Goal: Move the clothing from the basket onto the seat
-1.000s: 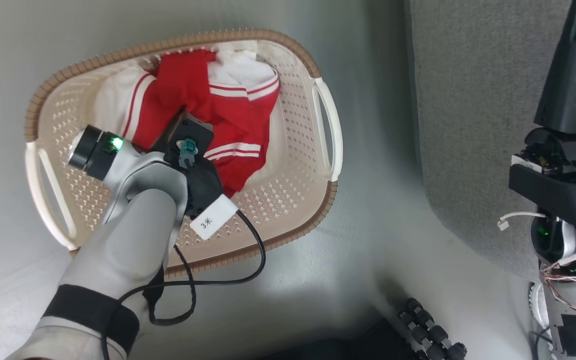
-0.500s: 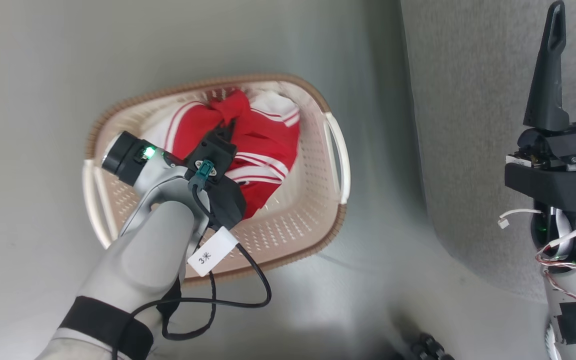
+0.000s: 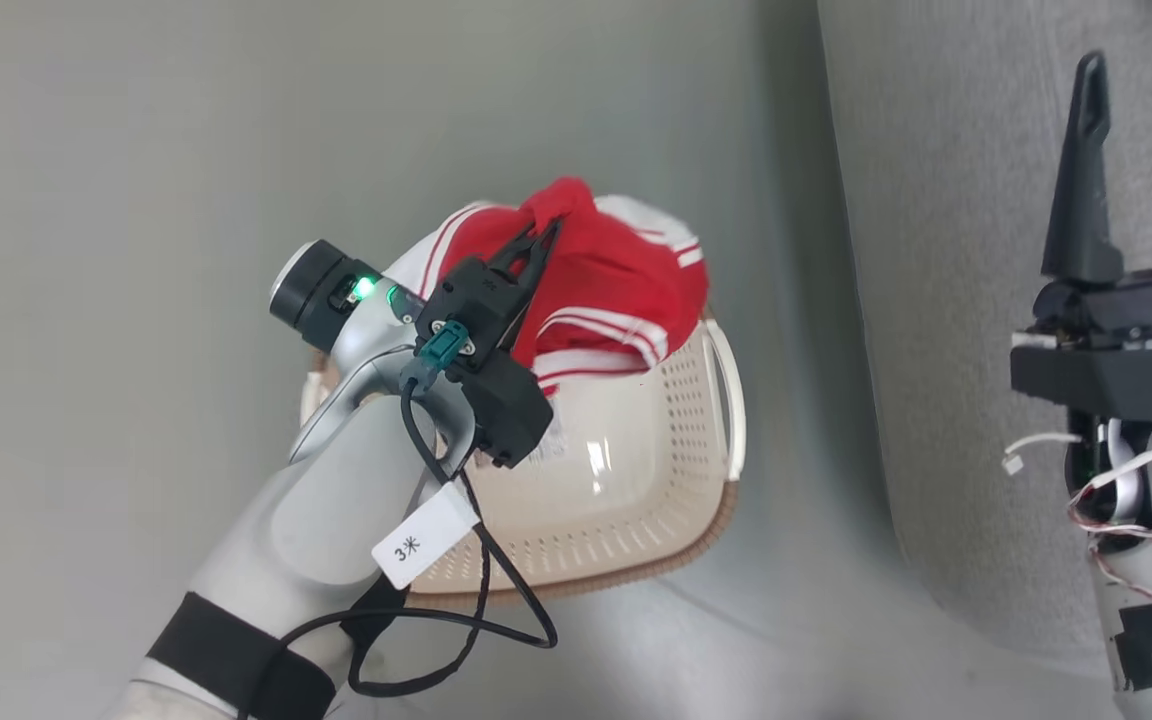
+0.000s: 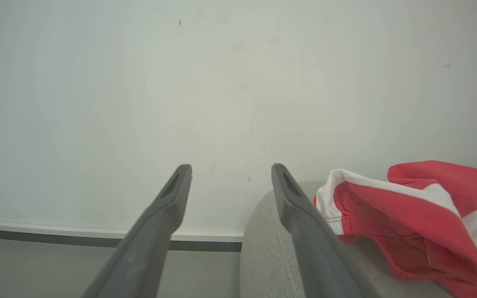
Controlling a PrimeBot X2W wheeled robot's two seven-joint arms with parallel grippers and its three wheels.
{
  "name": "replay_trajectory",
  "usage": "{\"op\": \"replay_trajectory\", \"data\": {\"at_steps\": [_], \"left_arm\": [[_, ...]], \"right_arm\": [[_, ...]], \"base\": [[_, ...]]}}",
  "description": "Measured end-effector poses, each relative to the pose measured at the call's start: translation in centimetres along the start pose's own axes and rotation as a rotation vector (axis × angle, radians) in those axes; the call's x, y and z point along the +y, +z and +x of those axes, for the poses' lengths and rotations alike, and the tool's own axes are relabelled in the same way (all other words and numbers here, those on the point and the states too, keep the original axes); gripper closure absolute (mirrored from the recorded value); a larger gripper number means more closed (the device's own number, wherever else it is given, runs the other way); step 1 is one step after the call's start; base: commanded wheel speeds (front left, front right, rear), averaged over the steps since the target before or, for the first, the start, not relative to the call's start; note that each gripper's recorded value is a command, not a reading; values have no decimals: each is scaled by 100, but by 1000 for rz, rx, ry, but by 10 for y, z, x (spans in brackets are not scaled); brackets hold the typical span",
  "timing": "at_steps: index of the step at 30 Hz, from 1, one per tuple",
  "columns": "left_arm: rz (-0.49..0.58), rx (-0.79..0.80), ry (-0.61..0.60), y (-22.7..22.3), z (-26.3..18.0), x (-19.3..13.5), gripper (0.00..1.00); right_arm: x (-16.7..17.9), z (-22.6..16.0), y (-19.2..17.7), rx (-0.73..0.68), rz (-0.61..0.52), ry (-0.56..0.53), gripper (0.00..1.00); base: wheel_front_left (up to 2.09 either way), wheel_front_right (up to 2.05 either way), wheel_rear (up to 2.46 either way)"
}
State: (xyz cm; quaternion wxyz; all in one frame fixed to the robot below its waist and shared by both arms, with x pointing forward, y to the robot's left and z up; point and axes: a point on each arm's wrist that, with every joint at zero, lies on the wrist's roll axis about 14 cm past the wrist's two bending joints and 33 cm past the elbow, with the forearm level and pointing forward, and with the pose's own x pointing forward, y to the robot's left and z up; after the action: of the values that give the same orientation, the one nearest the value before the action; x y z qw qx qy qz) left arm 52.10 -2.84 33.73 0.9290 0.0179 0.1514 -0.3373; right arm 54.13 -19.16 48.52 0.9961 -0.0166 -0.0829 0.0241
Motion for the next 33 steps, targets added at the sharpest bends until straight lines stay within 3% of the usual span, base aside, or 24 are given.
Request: {"op": "replay_trajectory", "data": {"at_steps": [15,24,33], "left_arm": [[82,-252,63,129,-46,5,100],[100,-393,57,196,-79,-13,100],[125,-471,28,232,-113,-43,100]], "right_arm": [[31,-20,49,-41,54,71,0],[48,-48,67,-28,67,128,0],[78,-83,75,0,84,219,0]], "base": [[0,0,0],[0,0,0],[0,0,0]]}}
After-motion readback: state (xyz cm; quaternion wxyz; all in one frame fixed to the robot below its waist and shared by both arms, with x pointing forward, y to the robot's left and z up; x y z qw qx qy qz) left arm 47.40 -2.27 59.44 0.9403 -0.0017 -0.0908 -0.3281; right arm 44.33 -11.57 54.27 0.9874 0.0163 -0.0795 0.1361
